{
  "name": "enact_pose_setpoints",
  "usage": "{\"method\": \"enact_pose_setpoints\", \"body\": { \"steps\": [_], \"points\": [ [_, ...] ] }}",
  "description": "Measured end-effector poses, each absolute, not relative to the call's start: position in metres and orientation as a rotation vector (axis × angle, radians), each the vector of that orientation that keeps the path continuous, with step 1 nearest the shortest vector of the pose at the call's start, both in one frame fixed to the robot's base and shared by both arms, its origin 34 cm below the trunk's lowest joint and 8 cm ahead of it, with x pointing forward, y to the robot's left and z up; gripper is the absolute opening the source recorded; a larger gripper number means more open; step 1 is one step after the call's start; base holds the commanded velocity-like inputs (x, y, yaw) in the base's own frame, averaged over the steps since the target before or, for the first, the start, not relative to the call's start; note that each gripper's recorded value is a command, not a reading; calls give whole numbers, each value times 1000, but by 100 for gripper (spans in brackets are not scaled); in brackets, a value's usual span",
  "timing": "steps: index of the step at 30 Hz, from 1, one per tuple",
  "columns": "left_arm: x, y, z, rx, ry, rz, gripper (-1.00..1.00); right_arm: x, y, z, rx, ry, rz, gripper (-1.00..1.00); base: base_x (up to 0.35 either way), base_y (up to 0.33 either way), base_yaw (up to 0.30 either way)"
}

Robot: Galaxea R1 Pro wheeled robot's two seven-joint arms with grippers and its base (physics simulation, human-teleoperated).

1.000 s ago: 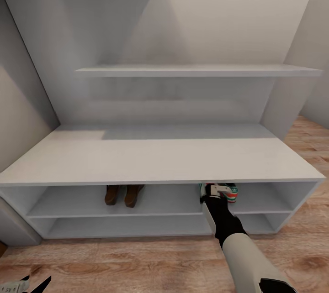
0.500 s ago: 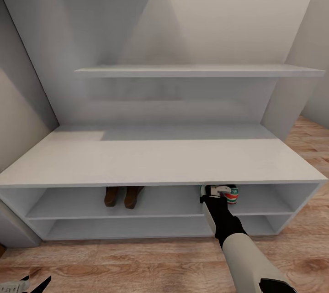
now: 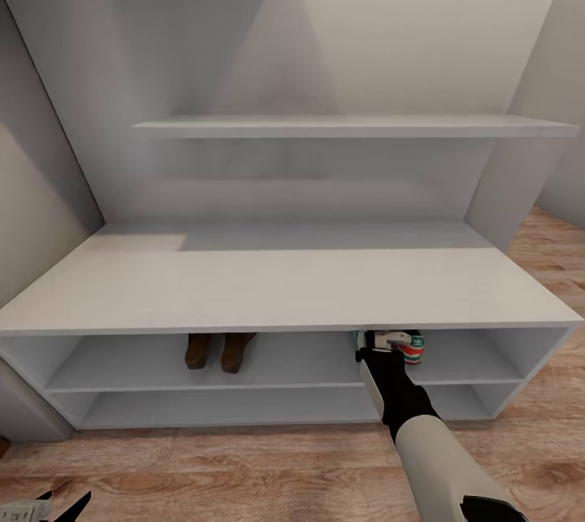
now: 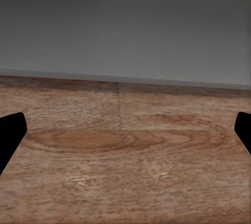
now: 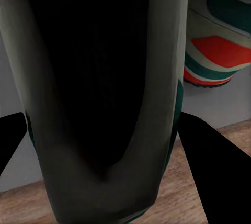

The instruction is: Pick up the two gym shoes and the two sandals from the corridor floor and place them onto the hallstand (shoe rack) in the corridor, making sure they are on the rack and not on the floor. Arrange them so the two gym shoes are next to each other and the two sandals are next to each other.

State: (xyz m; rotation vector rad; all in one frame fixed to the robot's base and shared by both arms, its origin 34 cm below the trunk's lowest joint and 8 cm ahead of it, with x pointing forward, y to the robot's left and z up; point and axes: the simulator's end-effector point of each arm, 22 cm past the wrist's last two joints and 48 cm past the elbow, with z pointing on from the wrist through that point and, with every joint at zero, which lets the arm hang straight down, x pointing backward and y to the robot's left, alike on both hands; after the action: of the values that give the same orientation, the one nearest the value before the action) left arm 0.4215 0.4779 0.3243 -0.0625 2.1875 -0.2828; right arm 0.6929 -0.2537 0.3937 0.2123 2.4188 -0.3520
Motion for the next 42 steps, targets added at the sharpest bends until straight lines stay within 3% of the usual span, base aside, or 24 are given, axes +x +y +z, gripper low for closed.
{"method": "enact_pose_setpoints", "body": {
  "steps": [42],
  "points": [
    [421, 478, 324, -64, 2187, -283, 100, 693, -254, 394, 213, 2417, -352, -100, 32, 0, 0]
  ]
}}
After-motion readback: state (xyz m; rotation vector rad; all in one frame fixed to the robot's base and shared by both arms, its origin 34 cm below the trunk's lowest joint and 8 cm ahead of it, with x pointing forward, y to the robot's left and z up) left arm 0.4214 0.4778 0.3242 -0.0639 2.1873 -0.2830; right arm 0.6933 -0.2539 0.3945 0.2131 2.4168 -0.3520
